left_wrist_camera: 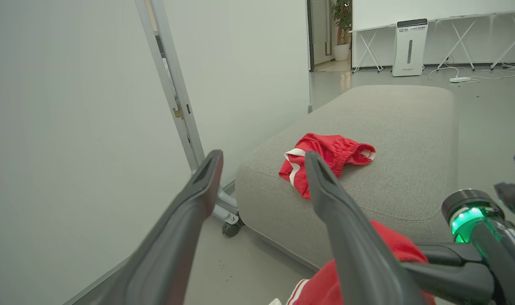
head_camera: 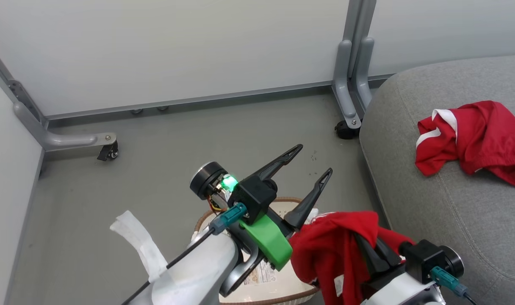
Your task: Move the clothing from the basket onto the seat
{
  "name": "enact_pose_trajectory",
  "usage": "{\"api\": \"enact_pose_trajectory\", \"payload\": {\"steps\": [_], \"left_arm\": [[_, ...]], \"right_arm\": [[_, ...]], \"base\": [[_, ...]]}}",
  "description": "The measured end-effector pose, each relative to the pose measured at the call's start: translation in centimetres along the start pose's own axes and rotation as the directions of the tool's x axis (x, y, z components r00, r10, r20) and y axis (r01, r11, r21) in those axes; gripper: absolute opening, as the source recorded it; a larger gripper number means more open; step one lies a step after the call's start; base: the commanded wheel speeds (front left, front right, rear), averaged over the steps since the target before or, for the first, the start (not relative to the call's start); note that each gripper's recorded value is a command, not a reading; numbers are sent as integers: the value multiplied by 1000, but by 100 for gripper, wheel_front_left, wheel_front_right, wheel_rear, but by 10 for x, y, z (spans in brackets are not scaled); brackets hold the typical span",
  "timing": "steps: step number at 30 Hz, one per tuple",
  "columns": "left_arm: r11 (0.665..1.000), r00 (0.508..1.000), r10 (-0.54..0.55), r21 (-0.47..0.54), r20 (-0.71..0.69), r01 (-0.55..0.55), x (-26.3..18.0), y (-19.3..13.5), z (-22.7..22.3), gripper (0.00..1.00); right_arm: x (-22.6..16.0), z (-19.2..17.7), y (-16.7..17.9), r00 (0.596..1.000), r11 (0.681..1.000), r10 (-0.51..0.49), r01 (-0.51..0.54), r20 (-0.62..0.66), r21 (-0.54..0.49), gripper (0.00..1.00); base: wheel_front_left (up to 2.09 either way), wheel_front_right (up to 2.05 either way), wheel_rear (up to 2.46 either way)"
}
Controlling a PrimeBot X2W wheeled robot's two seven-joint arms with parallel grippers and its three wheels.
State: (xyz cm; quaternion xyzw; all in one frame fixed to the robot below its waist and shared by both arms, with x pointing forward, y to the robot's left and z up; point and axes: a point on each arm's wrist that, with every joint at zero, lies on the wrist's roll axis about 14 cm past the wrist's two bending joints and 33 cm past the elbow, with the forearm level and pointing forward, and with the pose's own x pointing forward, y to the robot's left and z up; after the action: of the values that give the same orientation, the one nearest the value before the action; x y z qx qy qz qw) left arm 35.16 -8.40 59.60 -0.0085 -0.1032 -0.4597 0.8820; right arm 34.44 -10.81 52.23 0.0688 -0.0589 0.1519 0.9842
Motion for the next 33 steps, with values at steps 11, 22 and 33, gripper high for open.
{"api": "enact_pose_trajectory", "payload": {"steps": [11, 22, 33], "left_arm": [[995, 999, -8, -97, -49, 3, -8, -1, -24, 100], [986, 995, -22, -164, -101, 5, -18, -4, -62, 100], [979, 984, -89, -195, -157, 57, -21, -17, -98, 100]], "right_arm": [[4, 5, -13, 999, 999, -36, 36, 15, -13, 0], [5, 18, -42, 992, 992, -116, 118, 51, -43, 0], [-15, 32, -78, 966, 965, -243, 250, 87, -76, 0]], "base": [[0, 0, 0], [0, 0, 0], [0, 0, 0]]}}
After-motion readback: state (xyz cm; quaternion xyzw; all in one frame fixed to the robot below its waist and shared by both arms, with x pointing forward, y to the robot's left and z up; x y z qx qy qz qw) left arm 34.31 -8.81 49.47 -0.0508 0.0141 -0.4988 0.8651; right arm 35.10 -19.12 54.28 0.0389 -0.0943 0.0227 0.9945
